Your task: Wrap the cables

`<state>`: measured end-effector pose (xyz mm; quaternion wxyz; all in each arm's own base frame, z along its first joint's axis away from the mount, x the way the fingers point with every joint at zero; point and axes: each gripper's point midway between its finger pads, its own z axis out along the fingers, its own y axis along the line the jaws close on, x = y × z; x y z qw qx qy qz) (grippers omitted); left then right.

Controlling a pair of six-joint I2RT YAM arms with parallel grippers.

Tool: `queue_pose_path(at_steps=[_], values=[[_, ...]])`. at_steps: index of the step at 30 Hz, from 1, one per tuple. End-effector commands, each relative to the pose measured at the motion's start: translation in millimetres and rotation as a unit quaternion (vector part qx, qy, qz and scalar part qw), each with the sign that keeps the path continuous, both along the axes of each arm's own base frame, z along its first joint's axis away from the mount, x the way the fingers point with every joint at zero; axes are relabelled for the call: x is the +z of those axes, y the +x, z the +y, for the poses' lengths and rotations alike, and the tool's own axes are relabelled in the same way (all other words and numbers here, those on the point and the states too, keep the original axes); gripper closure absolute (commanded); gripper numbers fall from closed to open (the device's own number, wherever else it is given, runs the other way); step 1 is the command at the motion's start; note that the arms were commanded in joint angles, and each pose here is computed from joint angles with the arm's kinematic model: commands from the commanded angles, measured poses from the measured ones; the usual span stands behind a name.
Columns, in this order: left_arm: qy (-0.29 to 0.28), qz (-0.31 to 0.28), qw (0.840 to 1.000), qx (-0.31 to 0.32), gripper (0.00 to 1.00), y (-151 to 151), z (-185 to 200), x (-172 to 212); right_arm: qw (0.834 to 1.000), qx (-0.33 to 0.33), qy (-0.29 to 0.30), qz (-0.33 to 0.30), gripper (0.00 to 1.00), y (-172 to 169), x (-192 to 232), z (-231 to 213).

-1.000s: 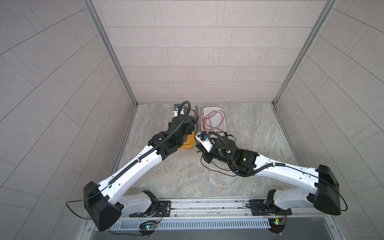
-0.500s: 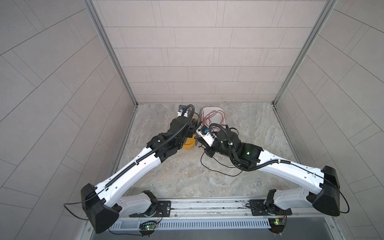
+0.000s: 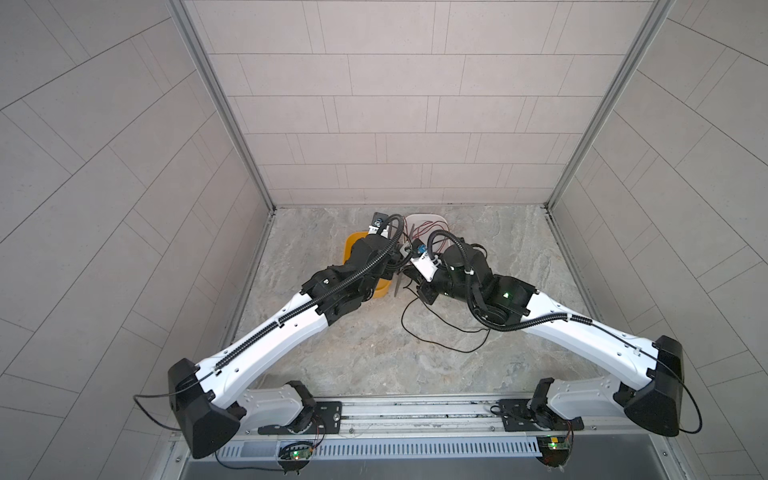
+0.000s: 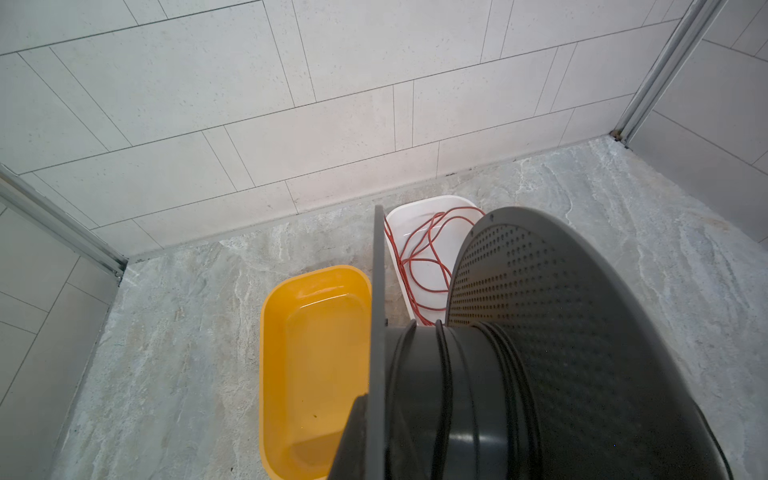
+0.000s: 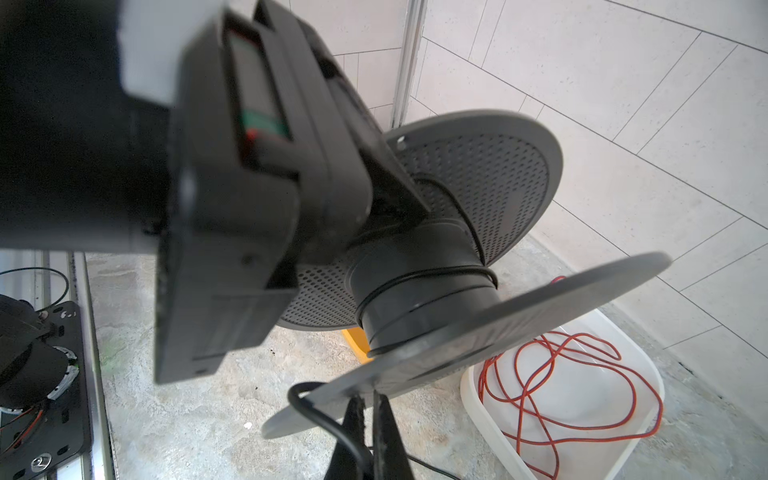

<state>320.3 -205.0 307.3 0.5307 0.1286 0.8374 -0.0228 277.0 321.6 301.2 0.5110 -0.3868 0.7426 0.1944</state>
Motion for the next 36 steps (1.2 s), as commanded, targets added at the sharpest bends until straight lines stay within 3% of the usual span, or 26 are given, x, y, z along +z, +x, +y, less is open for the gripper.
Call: queue_pose_path(at_steps=[1, 5, 8, 17, 36], values=[[0.024, -0.005, 1.000, -0.012, 1.00, -6, -2, 8, 0.998, -0.039, 0.034, -0.043, 1.00, 12, 41, -15], [0.039, -0.011, 0.999, -0.018, 1.00, -8, -6, 8, 0.995, -0.075, 0.034, -0.049, 1.00, 22, 46, -25], [0.046, -0.011, 0.999, -0.023, 1.00, -10, -9, 8, 0.993, -0.098, 0.039, -0.046, 0.94, 29, 47, -33], [0.035, -0.008, 0.999, -0.031, 1.00, -16, -11, 14, 0.995, -0.081, 0.049, -0.036, 0.77, 24, 36, -32], [0.034, -0.023, 0.999, -0.029, 1.00, -25, 3, 39, 0.994, -0.103, 0.045, 0.003, 0.74, 42, -2, -64]])
